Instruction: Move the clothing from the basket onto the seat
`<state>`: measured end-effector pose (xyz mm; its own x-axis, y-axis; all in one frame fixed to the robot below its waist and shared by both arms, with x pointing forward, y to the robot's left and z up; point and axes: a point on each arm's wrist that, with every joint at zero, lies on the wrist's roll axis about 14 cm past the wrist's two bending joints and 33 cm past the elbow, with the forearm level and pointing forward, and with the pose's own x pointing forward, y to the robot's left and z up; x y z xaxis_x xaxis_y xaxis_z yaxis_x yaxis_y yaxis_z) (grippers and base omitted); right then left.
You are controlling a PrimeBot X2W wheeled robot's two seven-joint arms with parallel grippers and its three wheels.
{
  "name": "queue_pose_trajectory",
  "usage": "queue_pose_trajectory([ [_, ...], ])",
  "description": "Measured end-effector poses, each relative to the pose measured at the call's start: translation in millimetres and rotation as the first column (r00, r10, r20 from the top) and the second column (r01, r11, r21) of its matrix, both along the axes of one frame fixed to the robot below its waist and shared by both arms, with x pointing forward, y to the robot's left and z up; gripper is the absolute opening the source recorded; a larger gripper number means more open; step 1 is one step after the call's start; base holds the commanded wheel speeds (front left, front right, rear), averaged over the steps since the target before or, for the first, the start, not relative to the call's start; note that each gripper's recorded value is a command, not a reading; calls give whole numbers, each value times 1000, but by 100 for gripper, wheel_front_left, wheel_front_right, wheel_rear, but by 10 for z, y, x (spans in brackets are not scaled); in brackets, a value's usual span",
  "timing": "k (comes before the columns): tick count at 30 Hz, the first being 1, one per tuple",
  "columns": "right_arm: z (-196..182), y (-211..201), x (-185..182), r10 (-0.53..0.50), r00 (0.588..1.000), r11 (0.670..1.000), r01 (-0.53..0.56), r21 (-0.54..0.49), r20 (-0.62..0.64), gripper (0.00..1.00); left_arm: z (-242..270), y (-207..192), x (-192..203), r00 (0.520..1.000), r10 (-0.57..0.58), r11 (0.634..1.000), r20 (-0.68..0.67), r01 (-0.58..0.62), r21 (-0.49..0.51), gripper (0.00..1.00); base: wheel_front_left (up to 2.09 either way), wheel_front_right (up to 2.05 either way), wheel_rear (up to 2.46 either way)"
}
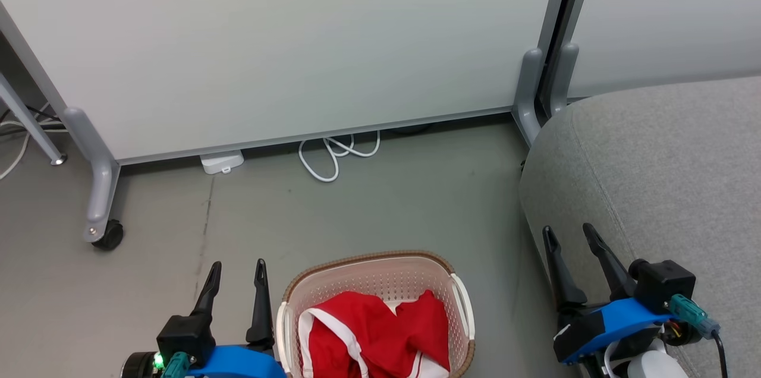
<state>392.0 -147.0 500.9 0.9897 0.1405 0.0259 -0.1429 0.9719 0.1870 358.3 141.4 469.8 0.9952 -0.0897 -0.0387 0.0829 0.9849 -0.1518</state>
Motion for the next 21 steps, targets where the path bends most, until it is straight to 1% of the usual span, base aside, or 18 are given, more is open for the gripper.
queue_pose_trajectory([
  [5,-63,-1,54,1,1000,1000,0,2,-17,100,-110,-48,65,999,-16,1000,-34,16,1,100,0,0,0],
  [9,-90,-17,204,-4,1000,1000,4,4,-18,100,-200,-138,227,997,-45,999,-59,45,1,100,0,0,0],
  [13,-189,-9,355,-2,999,1000,2,8,-34,100,-407,-222,384,990,-79,997,-114,81,5,100,0,0,0],
  [17,-321,-19,521,-3,999,1000,4,10,-52,100,-702,-359,557,973,-130,991,-189,133,4,100,0,0,0],
  [21,-478,-64,672,-13,997,1000,14,9,-74,100,-1081,-527,715,937,-192,979,-293,205,14,100,0,0,0],
])
